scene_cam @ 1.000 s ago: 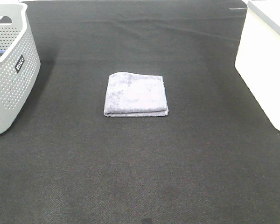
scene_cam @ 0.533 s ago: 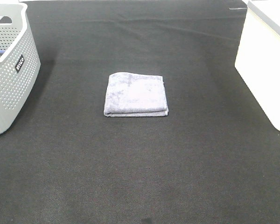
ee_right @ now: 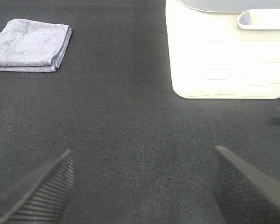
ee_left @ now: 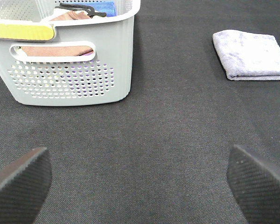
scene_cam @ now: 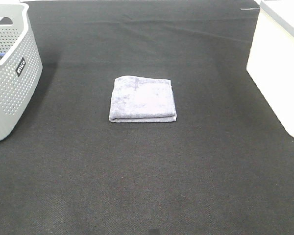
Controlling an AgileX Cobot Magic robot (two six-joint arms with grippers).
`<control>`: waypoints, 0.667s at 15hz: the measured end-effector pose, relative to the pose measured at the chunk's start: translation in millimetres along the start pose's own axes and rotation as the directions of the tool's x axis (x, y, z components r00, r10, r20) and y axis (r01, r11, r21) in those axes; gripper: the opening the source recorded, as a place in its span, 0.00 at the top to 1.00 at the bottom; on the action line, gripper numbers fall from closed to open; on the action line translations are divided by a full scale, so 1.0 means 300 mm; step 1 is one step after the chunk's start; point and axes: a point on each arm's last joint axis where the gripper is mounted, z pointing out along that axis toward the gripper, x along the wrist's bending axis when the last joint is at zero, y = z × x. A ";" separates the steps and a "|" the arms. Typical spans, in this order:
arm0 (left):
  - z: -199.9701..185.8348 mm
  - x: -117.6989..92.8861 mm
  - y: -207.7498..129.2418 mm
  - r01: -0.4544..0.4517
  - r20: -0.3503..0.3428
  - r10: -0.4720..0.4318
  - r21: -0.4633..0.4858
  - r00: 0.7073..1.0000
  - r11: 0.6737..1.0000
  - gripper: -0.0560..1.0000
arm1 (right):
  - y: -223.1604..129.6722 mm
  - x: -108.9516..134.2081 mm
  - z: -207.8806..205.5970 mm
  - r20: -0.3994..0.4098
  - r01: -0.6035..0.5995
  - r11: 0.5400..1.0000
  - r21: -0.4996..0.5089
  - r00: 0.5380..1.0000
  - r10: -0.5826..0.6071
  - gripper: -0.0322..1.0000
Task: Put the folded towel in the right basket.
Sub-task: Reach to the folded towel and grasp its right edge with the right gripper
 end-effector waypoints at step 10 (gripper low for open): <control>0.000 0.000 0.000 0.000 0.000 0.000 0.000 1.000 1.000 0.03 | 0.391 -0.009 0.249 -0.048 -0.052 0.986 0.160 0.997 0.060 0.23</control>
